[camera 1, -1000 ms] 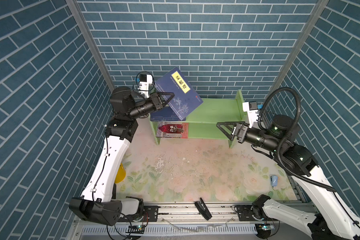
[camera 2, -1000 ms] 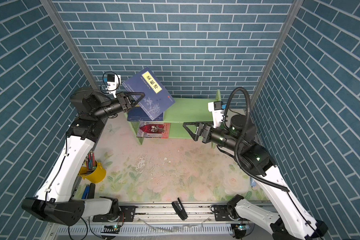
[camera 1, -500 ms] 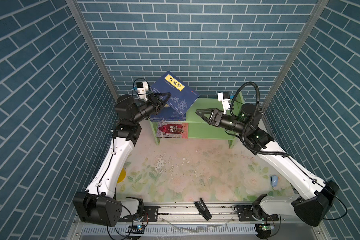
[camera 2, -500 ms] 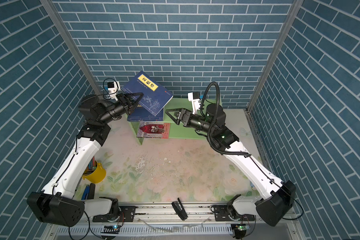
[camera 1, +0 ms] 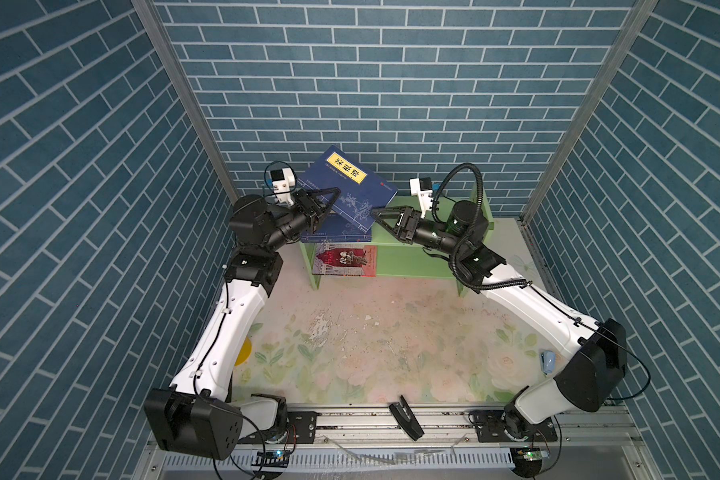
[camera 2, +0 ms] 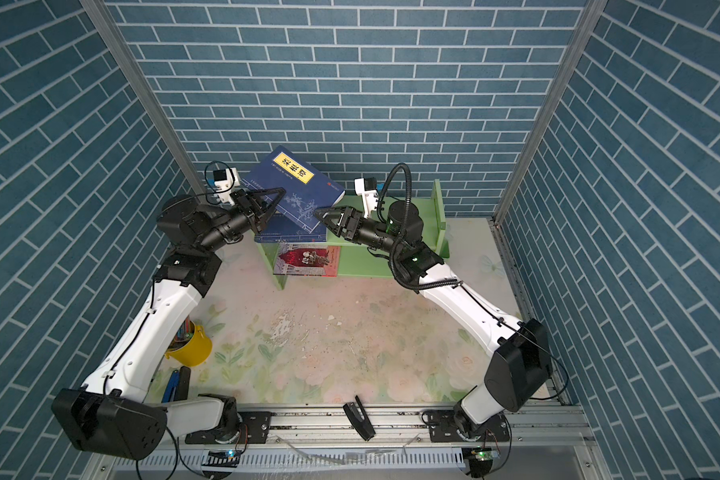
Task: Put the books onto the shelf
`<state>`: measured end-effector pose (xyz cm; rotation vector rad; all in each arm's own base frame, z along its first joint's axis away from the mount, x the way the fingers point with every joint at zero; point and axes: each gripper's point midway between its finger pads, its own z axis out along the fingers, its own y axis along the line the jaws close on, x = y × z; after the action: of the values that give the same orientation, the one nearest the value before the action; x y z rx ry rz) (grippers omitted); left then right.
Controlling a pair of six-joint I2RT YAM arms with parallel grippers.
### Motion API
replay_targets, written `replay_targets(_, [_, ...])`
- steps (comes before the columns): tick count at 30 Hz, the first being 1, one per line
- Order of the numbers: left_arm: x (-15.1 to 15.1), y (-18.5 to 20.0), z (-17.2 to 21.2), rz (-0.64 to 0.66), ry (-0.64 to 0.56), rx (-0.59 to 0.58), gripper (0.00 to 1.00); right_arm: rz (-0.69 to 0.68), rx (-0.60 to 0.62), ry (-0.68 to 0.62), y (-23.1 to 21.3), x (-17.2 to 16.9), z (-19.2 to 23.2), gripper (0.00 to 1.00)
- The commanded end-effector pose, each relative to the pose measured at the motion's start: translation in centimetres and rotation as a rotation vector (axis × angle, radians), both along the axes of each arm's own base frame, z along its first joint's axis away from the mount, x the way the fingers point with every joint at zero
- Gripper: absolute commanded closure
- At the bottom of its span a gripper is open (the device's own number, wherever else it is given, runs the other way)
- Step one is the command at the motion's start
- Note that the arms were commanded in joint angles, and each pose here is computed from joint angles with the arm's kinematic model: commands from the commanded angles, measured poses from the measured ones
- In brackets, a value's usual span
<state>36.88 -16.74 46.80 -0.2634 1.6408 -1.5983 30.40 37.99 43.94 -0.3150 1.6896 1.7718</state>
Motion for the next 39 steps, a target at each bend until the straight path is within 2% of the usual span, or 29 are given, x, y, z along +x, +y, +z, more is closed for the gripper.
replay_targets(1, [-1.2, 0.2, 2.2, 0.005, -0.083, -0.014, 1.0, 0.036, 0.1, -0.058, 0.2, -0.7, 3.8, 0.35])
replay_targets(8, [-1.3, -0.2, 1.9, -0.006, -0.066, -0.019, 1.0, 0.071, 0.113, -0.048, 1.4, 0.0, 4.0, 0.58])
replay_targets(12, [-1.3, -0.3, 1.6, -0.009, -0.056, -0.023, 1.0, 0.075, 0.115, -0.051, 1.6, 0.2, 4.1, 0.68])
replay_targets(15, [-1.2, -0.4, 1.2, -0.012, -0.042, -0.023, 0.99, 0.087, 0.111, -0.055, 1.8, 0.2, 4.2, 0.86])
replay_targets(18, [-1.3, -0.4, 0.9, -0.012, -0.03, -0.025, 0.95, 0.092, 0.104, -0.057, 1.9, 0.3, 4.3, 0.92])
replay_targets(20, [-1.3, -0.4, 0.7, -0.013, -0.027, -0.024, 0.85, 0.095, 0.103, -0.059, 1.9, 0.4, 4.4, 0.96])
replay_targets(23, [-1.6, -0.4, 0.4, -0.02, -0.039, -0.006, 0.6, 0.106, 0.101, -0.068, 1.5, 0.3, 4.8, 1.0])
replay_targets(26, [-2.4, 0.4, -0.1, -0.024, -0.068, 0.034, 0.46, 0.113, 0.074, -0.082, 0.2, 0.2, 4.8, 1.0])
replay_targets(32, [-3.4, 3.5, -2.4, -0.029, -0.064, 0.076, 0.38, 0.196, -0.023, -0.098, -3.1, -1.5, 4.4, 1.0])
replay_targets(39, [-4.9, 2.8, -2.3, -0.188, -0.088, 0.052, 0.36, 0.304, -0.087, -0.096, -5.4, -4.0, 3.4, 1.0])
